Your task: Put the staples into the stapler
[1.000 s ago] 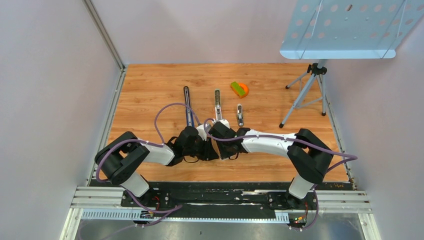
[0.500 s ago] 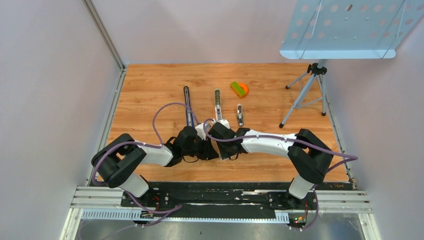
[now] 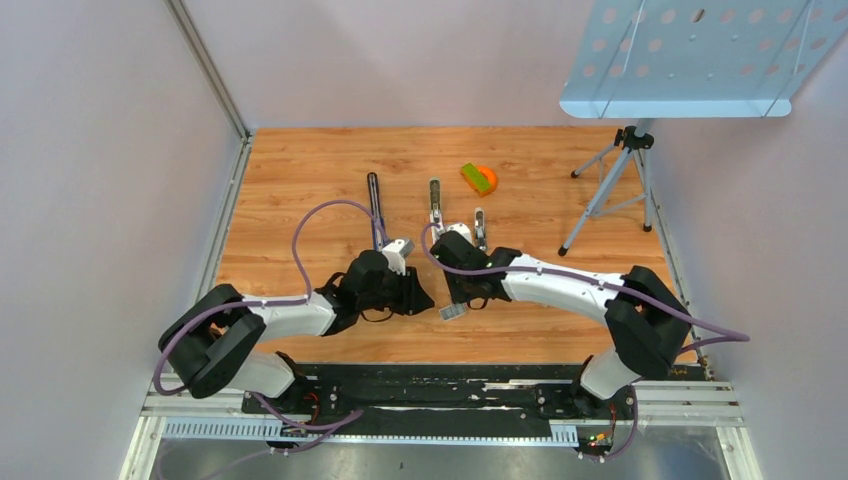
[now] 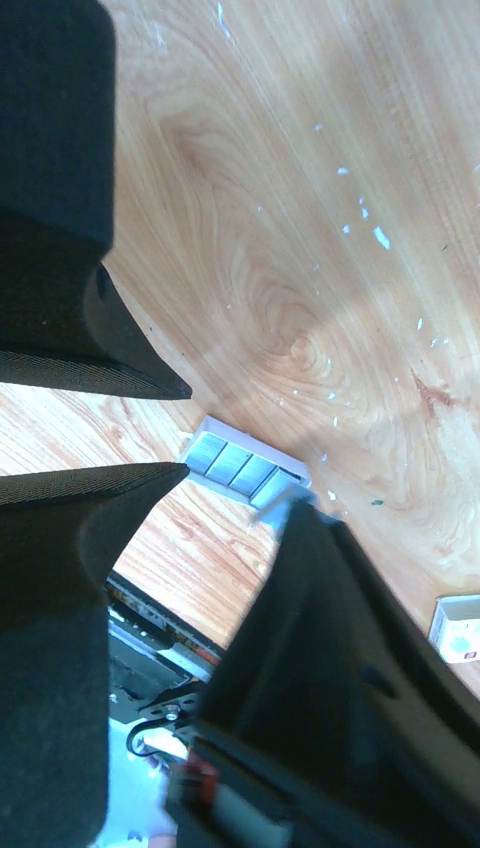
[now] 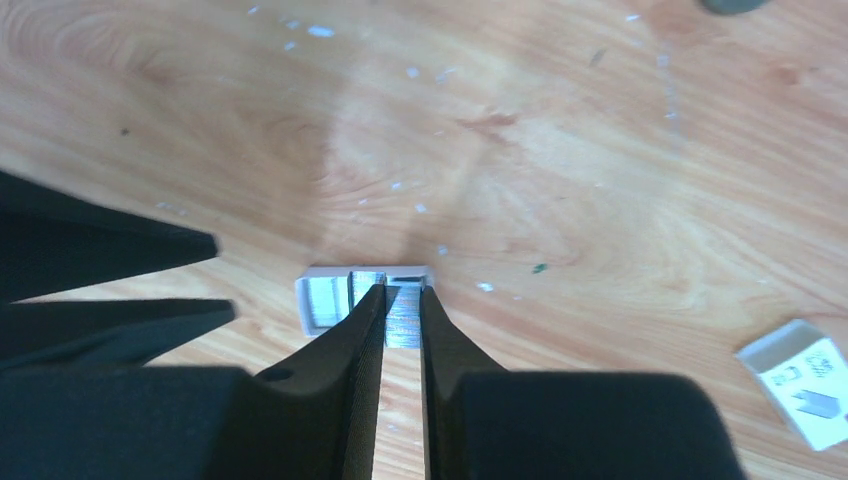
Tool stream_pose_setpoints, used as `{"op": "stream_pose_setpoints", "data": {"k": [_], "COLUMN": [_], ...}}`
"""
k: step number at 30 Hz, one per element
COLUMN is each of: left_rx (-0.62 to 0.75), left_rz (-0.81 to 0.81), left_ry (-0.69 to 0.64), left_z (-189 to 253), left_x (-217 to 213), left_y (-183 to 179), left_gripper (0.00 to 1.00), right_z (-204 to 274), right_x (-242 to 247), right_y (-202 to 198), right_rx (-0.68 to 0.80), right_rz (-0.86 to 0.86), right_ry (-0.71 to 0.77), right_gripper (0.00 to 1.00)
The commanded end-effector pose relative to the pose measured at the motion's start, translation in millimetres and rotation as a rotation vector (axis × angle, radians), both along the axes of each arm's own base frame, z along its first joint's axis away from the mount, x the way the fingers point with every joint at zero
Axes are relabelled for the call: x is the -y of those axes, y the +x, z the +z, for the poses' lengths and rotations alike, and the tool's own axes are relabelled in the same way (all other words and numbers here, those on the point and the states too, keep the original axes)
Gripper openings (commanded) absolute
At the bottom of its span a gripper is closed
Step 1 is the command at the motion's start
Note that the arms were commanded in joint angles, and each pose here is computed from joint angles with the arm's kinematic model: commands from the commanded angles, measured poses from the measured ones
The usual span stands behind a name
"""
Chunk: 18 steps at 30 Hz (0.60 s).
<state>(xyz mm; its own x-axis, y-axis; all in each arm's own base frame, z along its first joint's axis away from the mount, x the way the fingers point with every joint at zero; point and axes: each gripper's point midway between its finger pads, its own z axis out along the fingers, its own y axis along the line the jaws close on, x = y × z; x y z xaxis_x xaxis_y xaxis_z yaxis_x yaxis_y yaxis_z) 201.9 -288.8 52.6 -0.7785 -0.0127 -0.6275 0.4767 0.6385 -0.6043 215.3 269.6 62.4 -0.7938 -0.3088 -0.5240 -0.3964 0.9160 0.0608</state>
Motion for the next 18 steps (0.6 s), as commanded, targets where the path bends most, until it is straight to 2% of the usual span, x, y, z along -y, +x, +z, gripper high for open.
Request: {"op": "stream_pose_setpoints", "data": {"k": [1,9,11,15,18], "left_rx": [0.041,0.045,0.047,0.048,0.058], "left_rz": [0.049,0.064,0.063,0.077,0.086], "left_ry": [0.054,0.071,0.077,0.126,0.145], "left_z": [3.3,8.3,8.8,7.7,13.2], "left_x": [-11.7,-12.3,-12.3,-15.7,-12.8], "left_y": [9.0,13.9,15.0,20.4,28.9], "left_gripper": [0.33,0.34,0.34,0.34,0.34], "right_z": [1.9,-30.8,-34.6,-26.8,-17.6], "right_x": [24.1,53.5,54.0,55.5,62.8], "right_y": [17.6,40.3,40.1,40.5,41.6], "right_rx": [0.010,-0.022,-0.036,-0.024,0.000], "right_rz": [-0.036,-0.095,-0.096,-0.117,-0.134], "right_ry": [0.018,-0.012,-0.015,0.003,0.005], "right_gripper": [0.18,0.19,0.22,0.34,0.36]}}
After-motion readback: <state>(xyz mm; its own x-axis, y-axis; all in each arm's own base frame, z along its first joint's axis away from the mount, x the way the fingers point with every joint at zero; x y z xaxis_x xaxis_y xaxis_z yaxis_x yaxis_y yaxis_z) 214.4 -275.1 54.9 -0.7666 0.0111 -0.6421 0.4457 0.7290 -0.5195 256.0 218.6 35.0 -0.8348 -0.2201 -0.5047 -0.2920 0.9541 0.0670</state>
